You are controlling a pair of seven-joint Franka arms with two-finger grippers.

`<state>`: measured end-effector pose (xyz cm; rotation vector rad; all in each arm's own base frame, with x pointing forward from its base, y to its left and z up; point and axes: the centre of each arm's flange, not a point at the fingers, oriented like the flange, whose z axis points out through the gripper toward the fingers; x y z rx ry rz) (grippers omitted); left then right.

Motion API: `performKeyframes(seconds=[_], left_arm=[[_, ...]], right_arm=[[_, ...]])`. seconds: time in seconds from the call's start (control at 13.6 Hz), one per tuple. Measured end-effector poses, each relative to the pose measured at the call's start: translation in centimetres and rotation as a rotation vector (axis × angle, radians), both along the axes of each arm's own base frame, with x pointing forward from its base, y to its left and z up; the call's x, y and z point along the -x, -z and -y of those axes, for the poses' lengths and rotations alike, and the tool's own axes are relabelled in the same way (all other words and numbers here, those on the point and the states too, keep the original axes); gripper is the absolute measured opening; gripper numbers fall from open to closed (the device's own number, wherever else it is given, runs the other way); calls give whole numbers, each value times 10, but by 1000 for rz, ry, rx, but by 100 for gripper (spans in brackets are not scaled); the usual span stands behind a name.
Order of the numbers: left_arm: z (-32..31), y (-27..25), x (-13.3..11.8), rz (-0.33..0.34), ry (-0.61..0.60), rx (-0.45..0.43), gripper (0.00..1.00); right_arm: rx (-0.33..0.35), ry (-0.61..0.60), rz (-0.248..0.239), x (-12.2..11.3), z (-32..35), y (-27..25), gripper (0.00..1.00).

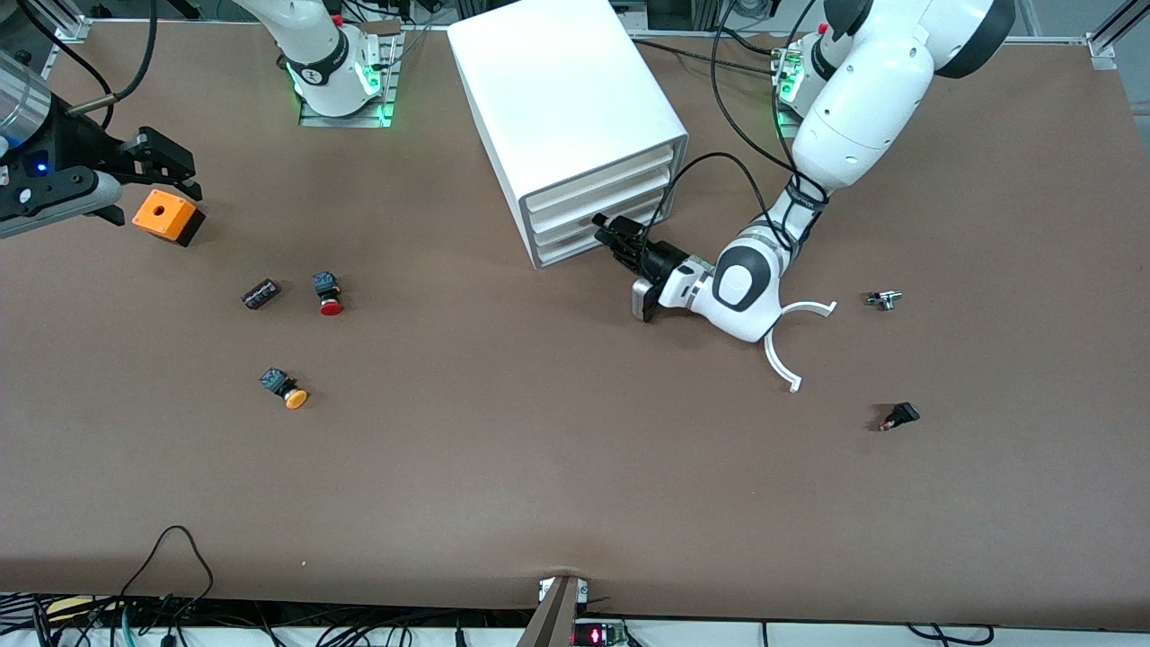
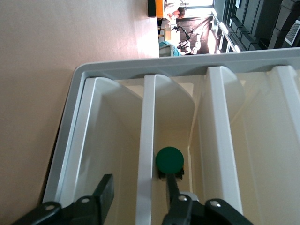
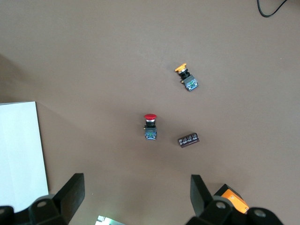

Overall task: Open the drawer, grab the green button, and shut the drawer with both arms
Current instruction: 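Grasp the drawer front with the left gripper and pull it open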

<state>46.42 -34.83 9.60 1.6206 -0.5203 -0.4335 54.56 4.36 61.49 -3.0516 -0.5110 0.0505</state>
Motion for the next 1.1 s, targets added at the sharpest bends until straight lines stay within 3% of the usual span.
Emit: performKeyframes(seconds=[0.15, 0.37, 0.81, 1.1], left_arm=[[11, 3, 6, -1, -7, -1, 45], [20, 2, 11, -12, -13, 10, 13], [19, 2, 10, -28, -18, -3, 11], [8, 0, -5, -23, -46, -19, 11]], right_arm=[[0, 0, 0, 0, 0, 0, 100], [0, 0, 0, 0, 0, 0, 100], [0, -1, 0, 0, 0, 0, 100], [0, -1, 0, 0, 0, 0, 100]])
